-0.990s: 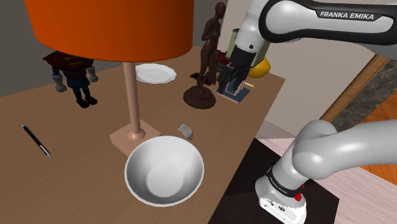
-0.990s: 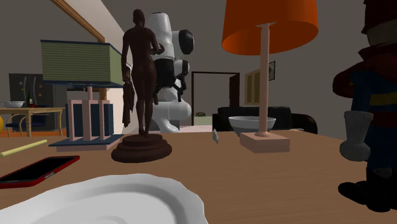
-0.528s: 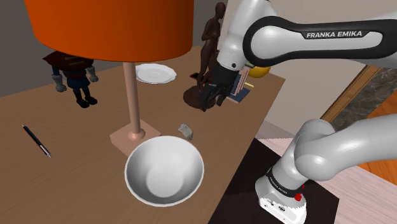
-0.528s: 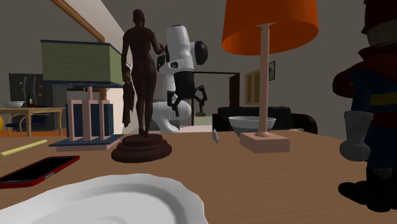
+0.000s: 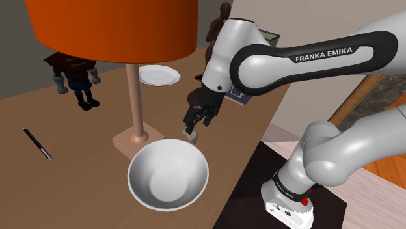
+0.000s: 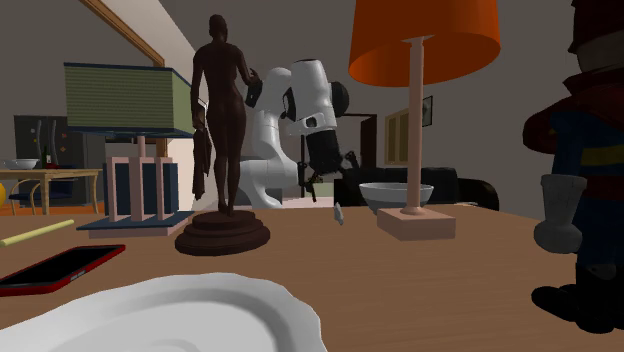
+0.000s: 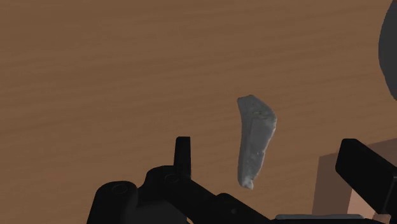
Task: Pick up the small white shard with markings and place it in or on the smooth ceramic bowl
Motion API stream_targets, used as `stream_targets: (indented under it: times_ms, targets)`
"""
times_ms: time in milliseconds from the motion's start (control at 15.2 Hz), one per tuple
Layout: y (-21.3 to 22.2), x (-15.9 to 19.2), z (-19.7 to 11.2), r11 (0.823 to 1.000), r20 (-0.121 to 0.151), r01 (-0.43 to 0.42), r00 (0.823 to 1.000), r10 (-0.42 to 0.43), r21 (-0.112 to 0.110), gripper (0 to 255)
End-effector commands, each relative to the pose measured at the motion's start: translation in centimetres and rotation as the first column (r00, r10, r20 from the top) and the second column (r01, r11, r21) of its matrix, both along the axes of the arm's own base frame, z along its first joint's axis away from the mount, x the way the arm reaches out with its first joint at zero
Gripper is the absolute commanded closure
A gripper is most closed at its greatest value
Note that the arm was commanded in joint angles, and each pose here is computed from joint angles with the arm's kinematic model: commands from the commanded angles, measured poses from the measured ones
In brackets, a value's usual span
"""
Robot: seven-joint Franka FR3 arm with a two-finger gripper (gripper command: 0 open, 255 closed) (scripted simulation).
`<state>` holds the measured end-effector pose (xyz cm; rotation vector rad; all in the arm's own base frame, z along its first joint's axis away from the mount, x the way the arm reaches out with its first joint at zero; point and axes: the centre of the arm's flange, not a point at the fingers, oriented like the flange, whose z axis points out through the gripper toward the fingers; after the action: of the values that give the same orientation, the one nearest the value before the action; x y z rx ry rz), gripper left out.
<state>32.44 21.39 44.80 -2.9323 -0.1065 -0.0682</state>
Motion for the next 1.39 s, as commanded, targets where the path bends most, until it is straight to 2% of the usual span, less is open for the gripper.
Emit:
stream_targets:
  times_ms: [0, 396, 858, 924, 1320]
  targets:
    - [0.6, 0.1, -1.0, 1.0, 0.001, -0.003, 1.0, 0.003, 0.004, 0]
    - [1.2, 0.2, -3.9, 1.0, 0.001, -0.003, 1.0, 0.003, 0.004, 0]
    - [1.2, 0.2, -3.9, 1.0, 0.001, -0.003, 1.0, 0.003, 0.004, 0]
    - [1.2, 0.2, -3.9, 1.0, 0.001, -0.003, 1.0, 0.003, 0.004, 255]
    - [1.2, 0.2, -3.9, 1.0, 0.001, -0.003, 1.0, 0.003, 0.004, 255]
